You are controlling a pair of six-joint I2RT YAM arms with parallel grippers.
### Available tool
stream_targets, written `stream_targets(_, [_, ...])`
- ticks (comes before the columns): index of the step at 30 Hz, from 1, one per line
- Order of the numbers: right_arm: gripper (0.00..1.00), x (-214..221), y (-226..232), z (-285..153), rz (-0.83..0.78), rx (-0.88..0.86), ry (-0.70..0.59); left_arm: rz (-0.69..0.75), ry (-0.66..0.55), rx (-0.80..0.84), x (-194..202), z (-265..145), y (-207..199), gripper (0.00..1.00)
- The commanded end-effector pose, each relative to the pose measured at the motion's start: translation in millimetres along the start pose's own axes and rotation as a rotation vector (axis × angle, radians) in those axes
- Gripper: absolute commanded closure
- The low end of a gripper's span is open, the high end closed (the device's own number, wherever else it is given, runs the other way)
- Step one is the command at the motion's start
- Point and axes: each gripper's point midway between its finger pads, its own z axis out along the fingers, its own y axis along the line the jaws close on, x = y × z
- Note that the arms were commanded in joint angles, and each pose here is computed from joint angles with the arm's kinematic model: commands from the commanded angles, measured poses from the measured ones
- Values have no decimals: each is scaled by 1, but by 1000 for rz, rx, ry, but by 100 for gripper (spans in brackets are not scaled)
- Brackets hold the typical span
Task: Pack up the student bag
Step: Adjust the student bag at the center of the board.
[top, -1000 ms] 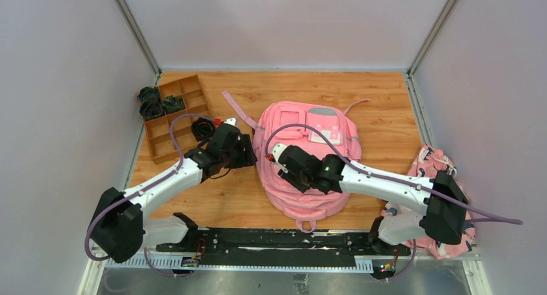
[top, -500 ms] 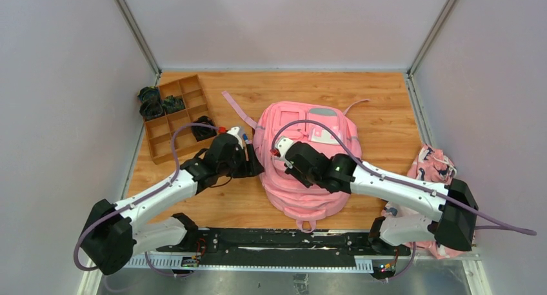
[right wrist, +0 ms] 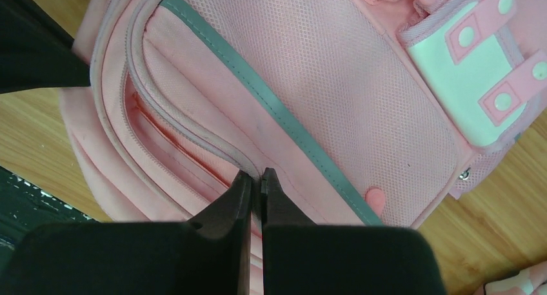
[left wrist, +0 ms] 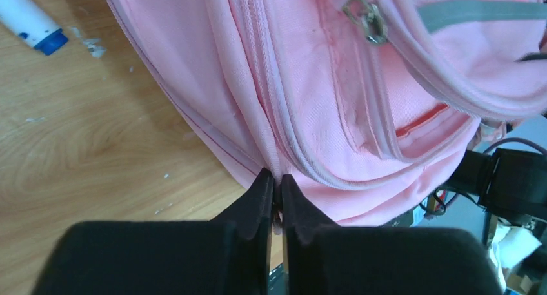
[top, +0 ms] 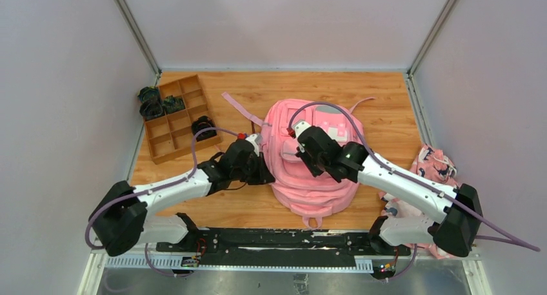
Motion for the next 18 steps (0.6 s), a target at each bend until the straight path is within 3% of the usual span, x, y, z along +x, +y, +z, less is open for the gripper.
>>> stream_targets(1, [100,21,-31,-25,83,125,61,20,-29,13,-19,23,-12,100])
stream_targets(6, [100,35,-21,-48,167,50,47,116,-7,16,-47,51,-31,100])
stream_targets(13, [100,32,-3,-61,244,-52,52,121,11,-13,-95,62,-27,99])
stream_targets(15, [100,34,-4,-61,254,-41,70,157,4,-19,-105,54,-31,93])
stream_targets(18, [100,38,-10,-58,249,-4,73,179,2,-2,-106,42,-38,66])
